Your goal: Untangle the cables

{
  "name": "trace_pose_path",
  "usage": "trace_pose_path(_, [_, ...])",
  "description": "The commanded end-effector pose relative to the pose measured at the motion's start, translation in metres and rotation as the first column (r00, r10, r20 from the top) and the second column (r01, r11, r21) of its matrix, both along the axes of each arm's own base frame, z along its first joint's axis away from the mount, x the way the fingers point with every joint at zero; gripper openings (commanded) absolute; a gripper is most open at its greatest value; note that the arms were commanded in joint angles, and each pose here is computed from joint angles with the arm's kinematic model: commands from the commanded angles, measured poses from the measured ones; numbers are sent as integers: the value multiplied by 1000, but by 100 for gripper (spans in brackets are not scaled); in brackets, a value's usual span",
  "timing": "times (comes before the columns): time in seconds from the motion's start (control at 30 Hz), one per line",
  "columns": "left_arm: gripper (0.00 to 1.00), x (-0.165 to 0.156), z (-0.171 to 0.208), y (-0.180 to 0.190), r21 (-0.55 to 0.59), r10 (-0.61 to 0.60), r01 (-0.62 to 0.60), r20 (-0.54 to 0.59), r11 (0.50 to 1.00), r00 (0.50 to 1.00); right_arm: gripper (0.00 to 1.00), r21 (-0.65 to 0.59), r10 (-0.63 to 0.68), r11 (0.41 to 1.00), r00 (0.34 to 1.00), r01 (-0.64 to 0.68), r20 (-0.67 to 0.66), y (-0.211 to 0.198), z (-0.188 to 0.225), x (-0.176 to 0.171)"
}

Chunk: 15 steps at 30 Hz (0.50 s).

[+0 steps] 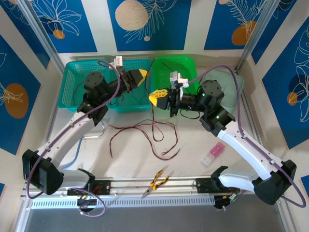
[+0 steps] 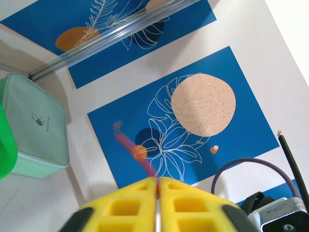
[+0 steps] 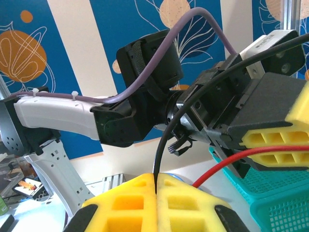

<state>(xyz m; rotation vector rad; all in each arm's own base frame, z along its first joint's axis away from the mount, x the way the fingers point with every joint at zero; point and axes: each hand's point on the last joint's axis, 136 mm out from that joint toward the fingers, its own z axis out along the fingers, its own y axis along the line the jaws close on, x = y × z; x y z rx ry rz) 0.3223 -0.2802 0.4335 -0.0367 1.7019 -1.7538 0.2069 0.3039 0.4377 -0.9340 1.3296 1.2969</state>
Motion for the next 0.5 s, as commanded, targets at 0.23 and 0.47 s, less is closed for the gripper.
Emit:
trace_pose_path(0.23, [0, -13, 17, 20, 73, 81, -88, 92, 993, 992, 0, 51, -127, 991, 991, 125, 37, -24, 13, 12])
trace_pose_path(0.47, [39, -26, 31, 9, 60, -24, 18, 107, 998, 994, 0, 21, -89, 996, 996, 88, 25, -26, 8, 8])
